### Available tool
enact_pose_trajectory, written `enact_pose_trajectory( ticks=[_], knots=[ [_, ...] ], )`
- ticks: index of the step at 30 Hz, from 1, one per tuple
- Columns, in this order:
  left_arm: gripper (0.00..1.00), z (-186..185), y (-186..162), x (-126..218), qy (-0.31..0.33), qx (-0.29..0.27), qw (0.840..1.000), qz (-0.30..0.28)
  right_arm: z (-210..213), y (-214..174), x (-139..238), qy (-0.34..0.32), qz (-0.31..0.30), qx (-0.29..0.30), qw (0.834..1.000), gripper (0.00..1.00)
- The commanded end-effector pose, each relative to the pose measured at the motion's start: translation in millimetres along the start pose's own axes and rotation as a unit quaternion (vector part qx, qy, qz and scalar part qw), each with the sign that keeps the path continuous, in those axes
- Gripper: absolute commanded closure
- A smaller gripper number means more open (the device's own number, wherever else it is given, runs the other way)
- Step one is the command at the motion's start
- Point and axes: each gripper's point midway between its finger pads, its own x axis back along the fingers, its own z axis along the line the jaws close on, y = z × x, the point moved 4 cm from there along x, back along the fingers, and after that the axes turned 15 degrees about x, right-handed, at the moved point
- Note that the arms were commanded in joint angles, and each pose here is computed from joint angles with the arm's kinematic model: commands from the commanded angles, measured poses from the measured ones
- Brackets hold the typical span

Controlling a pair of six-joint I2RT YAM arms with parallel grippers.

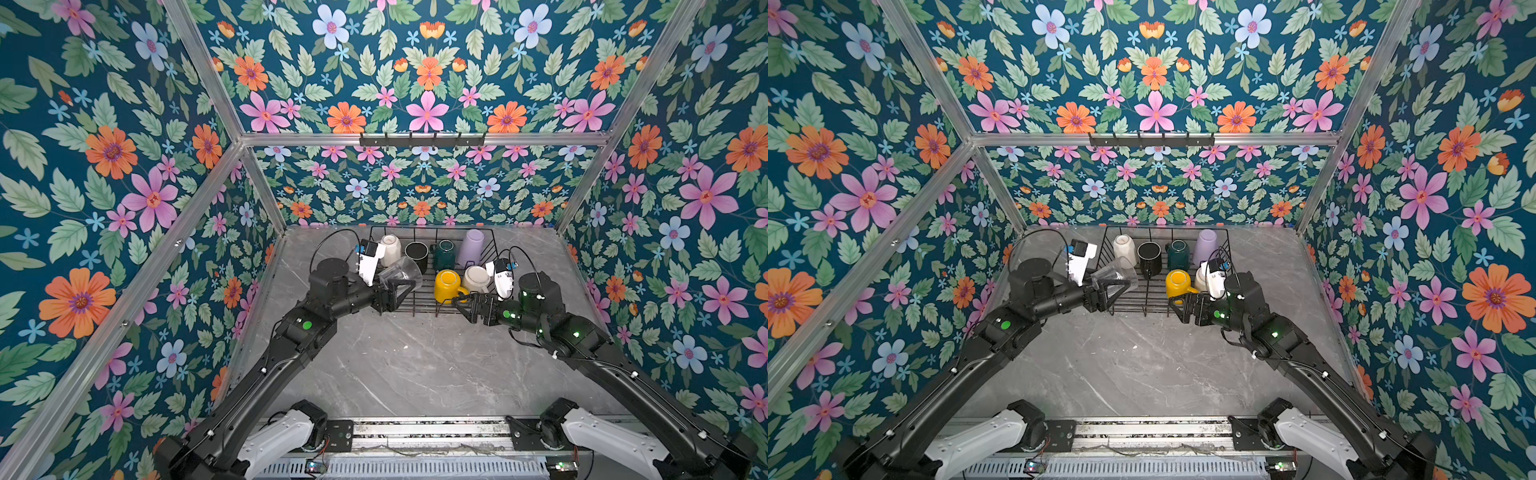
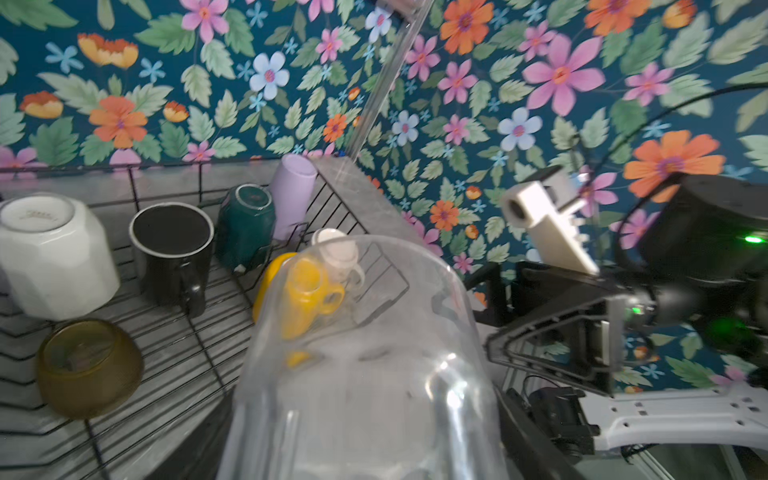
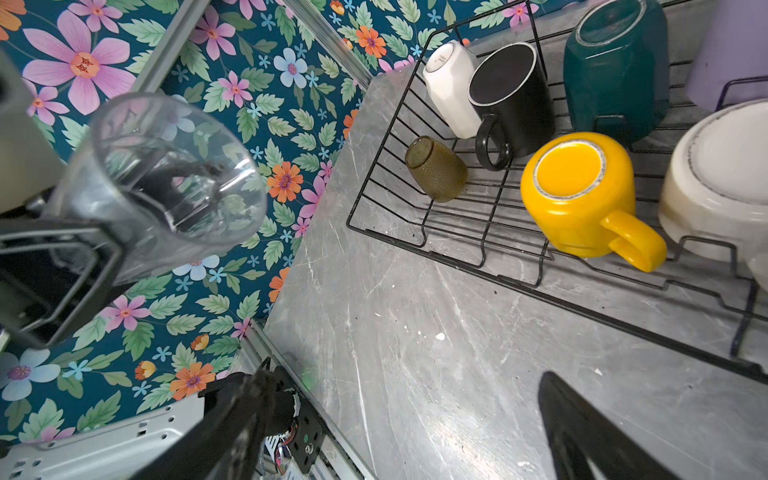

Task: Load the cups into the dish rack
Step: 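Open the right gripper and carry the clear cup over the rack with the left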

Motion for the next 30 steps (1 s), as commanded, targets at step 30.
enact_pose_trajectory(
  ticks=[30],
  knots=[
    [1.0, 73.7, -23.6, -122.8, 0.338, -0.072, 0.913, 0.217, -11.5, -9.2, 11.5, -0.036, -0.007, 0.023, 0.999, 0.01]
  ],
)
